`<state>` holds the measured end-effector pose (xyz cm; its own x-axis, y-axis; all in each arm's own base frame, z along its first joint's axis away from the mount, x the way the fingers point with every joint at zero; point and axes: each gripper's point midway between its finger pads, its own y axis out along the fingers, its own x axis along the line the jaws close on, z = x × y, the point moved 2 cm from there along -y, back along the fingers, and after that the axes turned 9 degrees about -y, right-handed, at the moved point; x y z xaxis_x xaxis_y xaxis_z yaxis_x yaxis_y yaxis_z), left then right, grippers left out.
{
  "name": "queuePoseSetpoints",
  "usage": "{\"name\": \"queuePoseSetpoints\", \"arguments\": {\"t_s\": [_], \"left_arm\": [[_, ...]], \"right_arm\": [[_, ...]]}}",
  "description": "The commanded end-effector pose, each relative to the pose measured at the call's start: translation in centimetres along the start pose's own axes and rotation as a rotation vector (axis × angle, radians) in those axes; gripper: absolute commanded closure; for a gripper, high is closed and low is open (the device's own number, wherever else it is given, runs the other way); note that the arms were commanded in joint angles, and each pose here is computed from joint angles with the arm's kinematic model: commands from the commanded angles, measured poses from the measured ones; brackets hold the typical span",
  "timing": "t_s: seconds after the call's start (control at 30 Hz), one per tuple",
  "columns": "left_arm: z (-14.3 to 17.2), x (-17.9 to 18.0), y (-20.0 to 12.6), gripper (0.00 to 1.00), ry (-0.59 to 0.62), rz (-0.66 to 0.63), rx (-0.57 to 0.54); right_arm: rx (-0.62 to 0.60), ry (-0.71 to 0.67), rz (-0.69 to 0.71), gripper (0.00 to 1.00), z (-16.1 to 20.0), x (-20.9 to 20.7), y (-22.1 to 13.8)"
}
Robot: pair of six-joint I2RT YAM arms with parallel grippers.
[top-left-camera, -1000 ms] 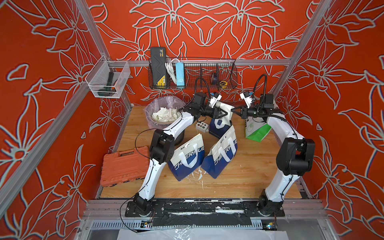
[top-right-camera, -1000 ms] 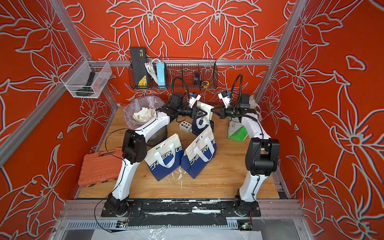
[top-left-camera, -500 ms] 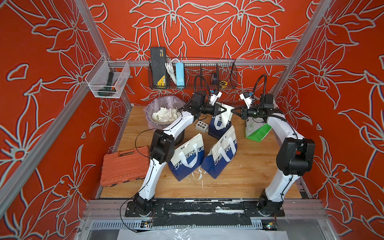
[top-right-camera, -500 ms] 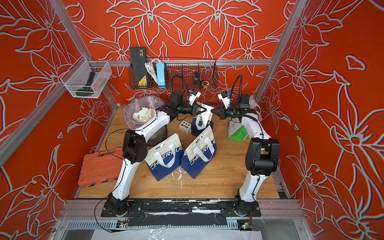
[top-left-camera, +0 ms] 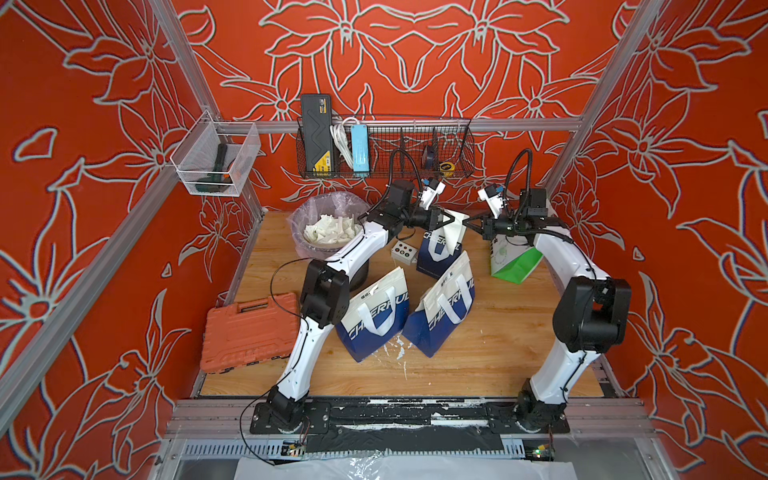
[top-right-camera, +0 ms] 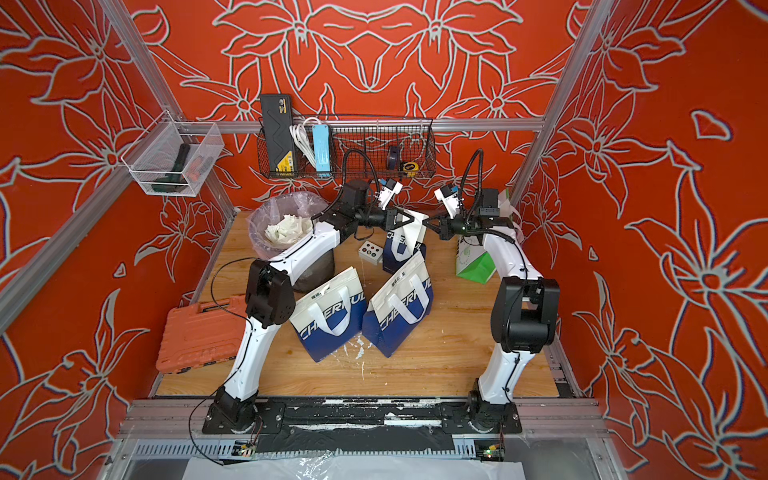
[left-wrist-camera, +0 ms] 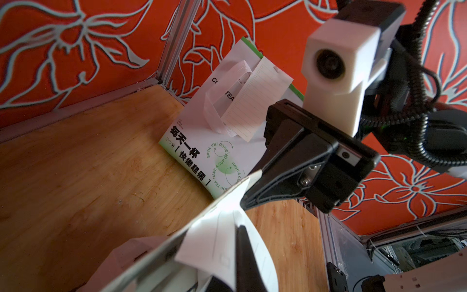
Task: Shred takeout receipts and throw away
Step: Tear off the takeout receipt from the takeout bag.
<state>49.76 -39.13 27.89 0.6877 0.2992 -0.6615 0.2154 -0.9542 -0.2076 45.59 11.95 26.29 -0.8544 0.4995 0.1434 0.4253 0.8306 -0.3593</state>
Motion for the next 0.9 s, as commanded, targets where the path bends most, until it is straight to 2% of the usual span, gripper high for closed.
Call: {"name": "queuePoseSetpoints", "arguments": {"t_s": [0.0, 0.23, 0.6, 0.87], "left_arm": [[-3.3, -4.2, -1.7, 1.0, 0.112, 0.05, -0.071], [-4.5, -4.9, -2.5, 1.0, 0.143, 0.046, -0.108], [-6.9, -4.1, -4.7, 1.0, 0.189, -0.067, -0.194], [-7.1, -4.6, -4.7, 1.0, 0.202, -0.049, -0.197]], "right_arm": [[0.071, -0.011, 0.041, 1.0, 1.4, 0.3, -0.3], [0.083, -0.002, 0.055, 1.0, 1.8, 0.0, -0.2], [0.08, -0.002, 0.057, 1.0, 1.7, -0.1, -0.3], [0.098, -0.008, 0.075, 1.0, 2.1, -0.4, -0.4]]}}
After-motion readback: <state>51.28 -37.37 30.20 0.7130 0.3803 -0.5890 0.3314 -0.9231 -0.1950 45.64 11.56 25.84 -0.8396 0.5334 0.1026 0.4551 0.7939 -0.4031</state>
